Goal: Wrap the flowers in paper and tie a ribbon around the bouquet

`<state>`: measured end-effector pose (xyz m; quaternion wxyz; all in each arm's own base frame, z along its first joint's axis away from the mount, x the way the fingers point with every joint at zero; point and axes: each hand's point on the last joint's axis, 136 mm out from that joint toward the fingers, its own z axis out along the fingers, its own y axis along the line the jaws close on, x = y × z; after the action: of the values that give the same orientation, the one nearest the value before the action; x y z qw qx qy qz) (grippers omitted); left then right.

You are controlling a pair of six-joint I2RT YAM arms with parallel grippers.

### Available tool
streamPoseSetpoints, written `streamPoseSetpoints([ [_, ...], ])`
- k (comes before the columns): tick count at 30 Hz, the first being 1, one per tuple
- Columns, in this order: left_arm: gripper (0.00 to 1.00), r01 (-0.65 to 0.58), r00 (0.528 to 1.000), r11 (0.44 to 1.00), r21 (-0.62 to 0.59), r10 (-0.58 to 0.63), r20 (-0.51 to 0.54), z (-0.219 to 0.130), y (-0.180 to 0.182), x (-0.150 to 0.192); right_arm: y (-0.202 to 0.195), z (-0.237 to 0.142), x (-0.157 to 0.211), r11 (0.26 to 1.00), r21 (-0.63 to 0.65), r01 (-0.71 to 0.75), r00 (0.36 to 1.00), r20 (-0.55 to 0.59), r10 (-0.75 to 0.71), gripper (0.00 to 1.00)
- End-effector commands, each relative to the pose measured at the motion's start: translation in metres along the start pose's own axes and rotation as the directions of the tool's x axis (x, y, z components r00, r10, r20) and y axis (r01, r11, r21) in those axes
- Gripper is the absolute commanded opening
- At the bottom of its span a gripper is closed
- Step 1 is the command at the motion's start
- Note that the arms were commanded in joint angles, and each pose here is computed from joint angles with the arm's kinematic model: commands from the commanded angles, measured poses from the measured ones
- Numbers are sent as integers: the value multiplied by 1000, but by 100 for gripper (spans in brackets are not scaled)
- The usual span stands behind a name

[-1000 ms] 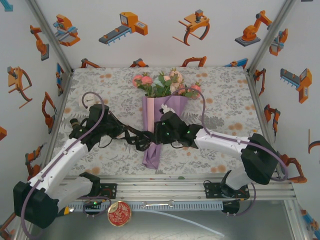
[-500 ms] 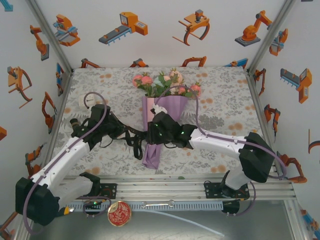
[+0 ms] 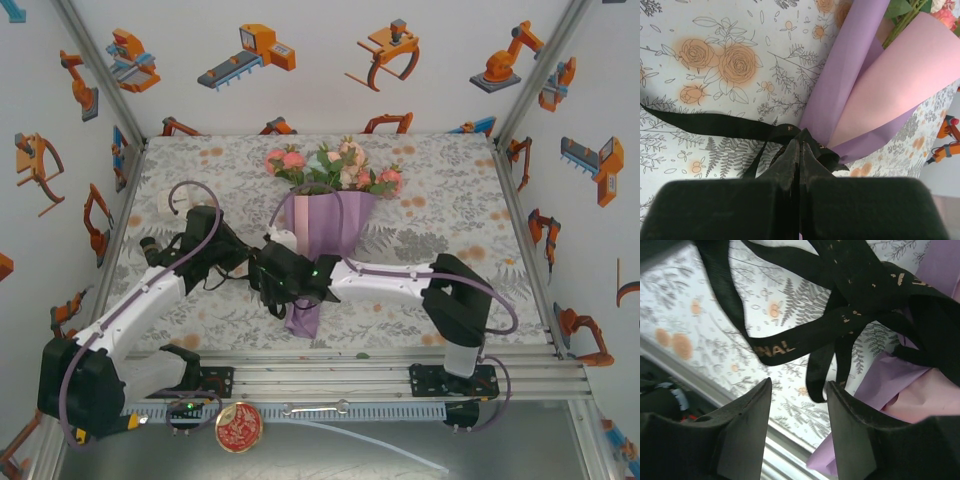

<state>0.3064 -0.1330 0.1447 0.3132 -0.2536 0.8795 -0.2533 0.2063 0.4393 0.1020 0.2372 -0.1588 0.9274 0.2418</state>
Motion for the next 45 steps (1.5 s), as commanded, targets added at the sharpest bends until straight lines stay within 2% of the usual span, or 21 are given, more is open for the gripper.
streamPoseSetpoints([
  [1, 0, -14, 1000, 1000, -10, 14, 3, 5, 7, 0, -14, 4, 10, 993, 107, 50, 998, -46, -45, 51],
  [10, 0, -4, 1000, 1000, 11, 4, -5, 7, 12, 1, -14, 23, 49, 991, 98, 90, 987, -142, -76, 53],
  [13, 0, -7, 1000, 1000, 13, 7, -6, 7, 12, 1, -10, 29, 58, 993, 67, 97, 982, -168, -85, 43],
  [21, 0, -2, 1000, 1000, -5, 2, -4, 9, 18, -1, -18, 33, 67, 989, 93, 114, 975, -203, -94, 42],
  [24, 0, 6, 1000, 1000, -1, -6, -16, 10, 20, 0, -22, 32, 67, 988, 105, 112, 978, -187, -91, 17],
  [27, 0, 7, 1000, 1000, 3, -7, -16, 8, 21, 0, -15, 23, 57, 992, 70, 101, 985, -144, -91, 0],
  [31, 0, -3, 1000, 1000, 11, 3, -17, 7, 20, 0, -11, 2, 39, 991, 61, 120, 990, -79, -115, 0],
  [34, 0, -62, 997, 997, 39, 63, -35, 6, 15, 3, -10, -22, 26, 984, 57, 171, 985, -37, -169, 0],
  [40, 2, -153, 985, 988, -22, 151, -85, -1, 37, 19, -34, -63, -6, 969, 108, 224, 972, 47, -230, 0],
  [43, 14, -141, 983, 990, -1, 140, -116, -4, 45, 35, -46, -67, -10, 970, 97, 222, 974, 24, -225, 0],
  [45, 23, -119, 984, 992, -34, 114, -136, -4, 60, 48, -46, -69, -3, 965, 68, 253, 967, -1, -254, 0],
])
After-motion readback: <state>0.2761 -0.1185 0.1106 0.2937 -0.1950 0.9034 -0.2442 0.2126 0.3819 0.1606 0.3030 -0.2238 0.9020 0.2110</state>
